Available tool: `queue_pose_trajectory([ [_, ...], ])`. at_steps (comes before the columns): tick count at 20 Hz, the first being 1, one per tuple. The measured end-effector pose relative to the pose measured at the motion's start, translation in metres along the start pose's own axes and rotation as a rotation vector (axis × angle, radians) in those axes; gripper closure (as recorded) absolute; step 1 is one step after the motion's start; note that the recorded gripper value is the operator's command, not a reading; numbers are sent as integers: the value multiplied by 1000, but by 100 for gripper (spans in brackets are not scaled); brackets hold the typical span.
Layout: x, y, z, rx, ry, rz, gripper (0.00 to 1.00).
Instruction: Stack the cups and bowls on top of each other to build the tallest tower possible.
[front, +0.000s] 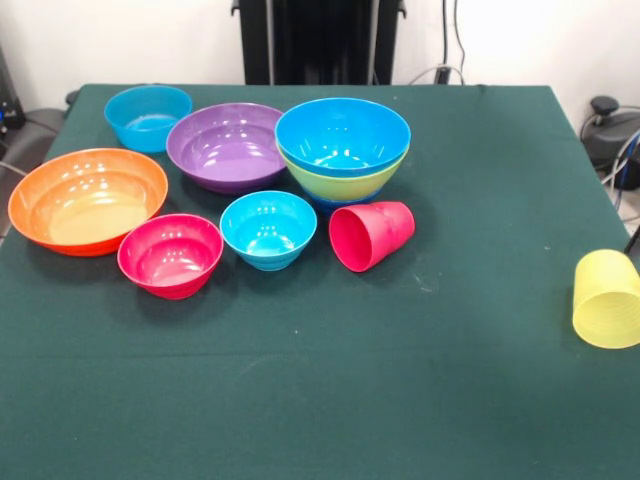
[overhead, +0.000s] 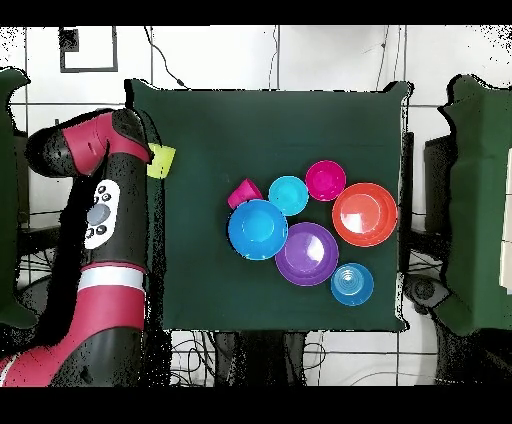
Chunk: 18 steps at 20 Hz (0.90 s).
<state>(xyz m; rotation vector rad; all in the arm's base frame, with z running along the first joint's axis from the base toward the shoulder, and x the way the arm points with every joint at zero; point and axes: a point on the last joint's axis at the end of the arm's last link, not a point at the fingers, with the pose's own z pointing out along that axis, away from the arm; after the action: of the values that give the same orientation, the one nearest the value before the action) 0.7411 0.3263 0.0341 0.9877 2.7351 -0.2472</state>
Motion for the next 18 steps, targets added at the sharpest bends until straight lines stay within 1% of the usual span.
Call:
queue_pose_trajectory([
  [5, 0, -9, -4, 13, 9, 8, 0],
  [9, -2, -12, -10, 15, 11, 14, 0],
  [18, -5, -11, -17, 7, 8, 17, 0],
])
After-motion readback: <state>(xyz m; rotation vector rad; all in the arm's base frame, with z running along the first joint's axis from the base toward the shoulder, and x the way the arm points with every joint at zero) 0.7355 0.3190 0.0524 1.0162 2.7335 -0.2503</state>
